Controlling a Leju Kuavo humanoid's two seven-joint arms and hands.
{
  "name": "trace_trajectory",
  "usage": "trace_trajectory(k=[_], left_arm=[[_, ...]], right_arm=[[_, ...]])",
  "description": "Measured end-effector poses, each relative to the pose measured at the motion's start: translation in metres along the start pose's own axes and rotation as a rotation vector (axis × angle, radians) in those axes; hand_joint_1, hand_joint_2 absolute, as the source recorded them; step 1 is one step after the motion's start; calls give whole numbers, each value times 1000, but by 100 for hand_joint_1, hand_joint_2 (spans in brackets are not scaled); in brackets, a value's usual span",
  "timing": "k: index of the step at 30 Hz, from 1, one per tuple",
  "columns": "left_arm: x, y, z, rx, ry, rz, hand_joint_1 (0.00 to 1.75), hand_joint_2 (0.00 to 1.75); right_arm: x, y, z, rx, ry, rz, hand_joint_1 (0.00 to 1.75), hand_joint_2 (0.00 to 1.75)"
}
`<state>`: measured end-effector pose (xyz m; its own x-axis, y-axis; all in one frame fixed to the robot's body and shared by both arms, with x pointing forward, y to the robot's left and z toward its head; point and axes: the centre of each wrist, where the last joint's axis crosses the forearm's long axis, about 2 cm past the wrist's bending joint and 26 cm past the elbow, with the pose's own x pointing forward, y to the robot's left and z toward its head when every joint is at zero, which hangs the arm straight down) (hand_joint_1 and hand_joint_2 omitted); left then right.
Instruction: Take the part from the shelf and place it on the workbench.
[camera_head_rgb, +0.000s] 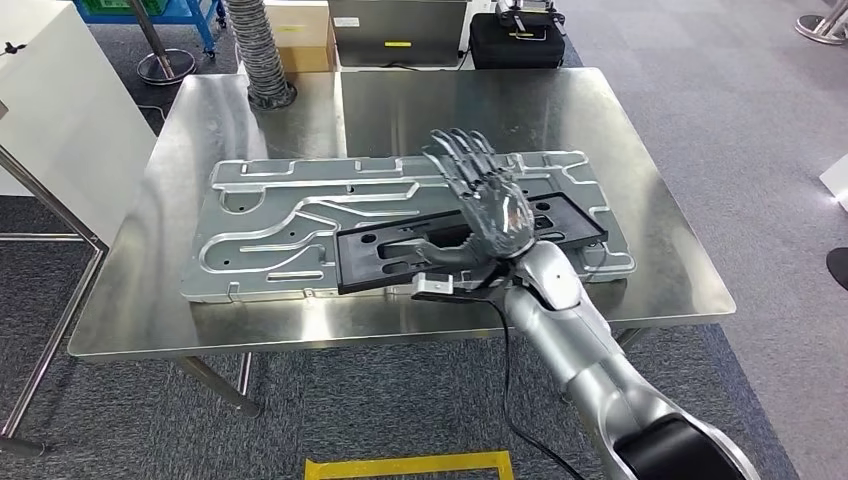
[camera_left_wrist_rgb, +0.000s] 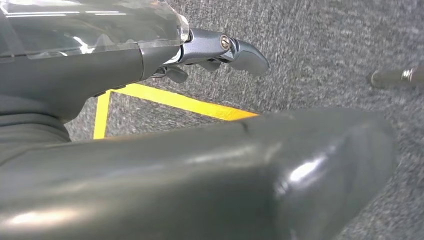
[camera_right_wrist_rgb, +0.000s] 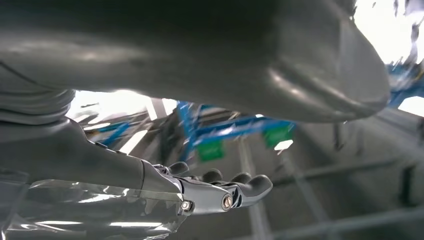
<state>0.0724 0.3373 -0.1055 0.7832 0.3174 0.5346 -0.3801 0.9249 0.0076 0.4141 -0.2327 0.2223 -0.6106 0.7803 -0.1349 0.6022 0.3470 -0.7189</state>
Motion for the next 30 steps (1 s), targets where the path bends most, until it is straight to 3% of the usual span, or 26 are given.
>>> trace_trajectory(k=[5, 8, 15, 22, 30], left_arm=[[-16, 4, 6, 4, -5, 57, 0, 0], [-22, 5, 9, 12, 6, 81, 0, 0], [-28, 5, 12, 20, 31, 100, 0, 0], [-25, 2, 11, 20, 25, 113, 0, 0], [-27, -3, 11, 4, 32, 115, 0, 0]], right_arm=[[-29, -58, 57, -265, 139, 42, 0, 0], [-45, -98, 106, -387, 264, 109, 0, 0], [-42, -150, 216, -342, 483, 277, 0, 0], [-23, -158, 279, -238, 650, 308, 0, 0], [-6, -132, 354, -40, 935, 235, 0, 0]])
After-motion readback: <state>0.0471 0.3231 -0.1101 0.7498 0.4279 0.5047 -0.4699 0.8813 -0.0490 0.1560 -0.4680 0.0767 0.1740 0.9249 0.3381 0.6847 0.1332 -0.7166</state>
